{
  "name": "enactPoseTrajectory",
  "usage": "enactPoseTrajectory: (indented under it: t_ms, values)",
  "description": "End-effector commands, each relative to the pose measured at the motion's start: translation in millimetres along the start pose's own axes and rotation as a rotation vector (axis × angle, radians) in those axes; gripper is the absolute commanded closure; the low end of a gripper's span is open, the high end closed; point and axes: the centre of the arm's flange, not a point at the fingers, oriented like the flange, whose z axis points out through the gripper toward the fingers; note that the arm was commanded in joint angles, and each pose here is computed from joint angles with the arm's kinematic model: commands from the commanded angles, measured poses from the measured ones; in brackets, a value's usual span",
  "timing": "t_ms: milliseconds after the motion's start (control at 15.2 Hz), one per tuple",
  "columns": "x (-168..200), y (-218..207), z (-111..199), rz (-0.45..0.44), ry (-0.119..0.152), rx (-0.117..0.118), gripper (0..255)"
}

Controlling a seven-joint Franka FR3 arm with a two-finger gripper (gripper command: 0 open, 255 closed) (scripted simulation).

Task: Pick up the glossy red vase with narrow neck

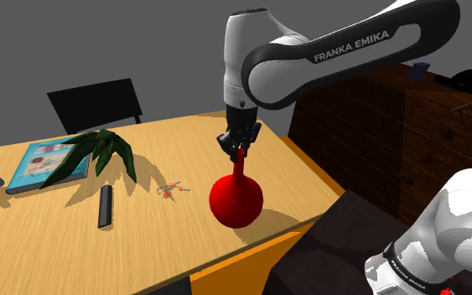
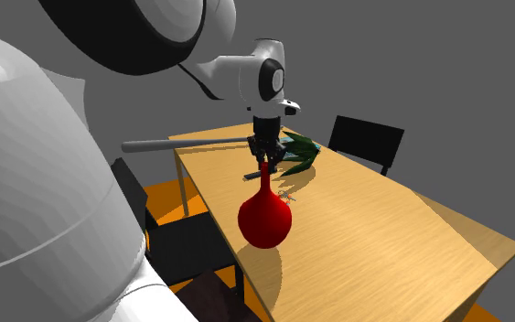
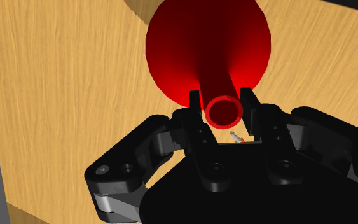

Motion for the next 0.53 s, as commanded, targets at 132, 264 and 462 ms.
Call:
enactPoseTrajectory:
  t_ms: [132, 264, 462]
  values:
    - [0, -1, -22, 0.0, 0.001, 0.0, 255]
    - [0, -1, -33, 0.0, 0.001, 0.0, 255]
    - [0, 0, -49, 0.0, 0.001, 0.0, 255]
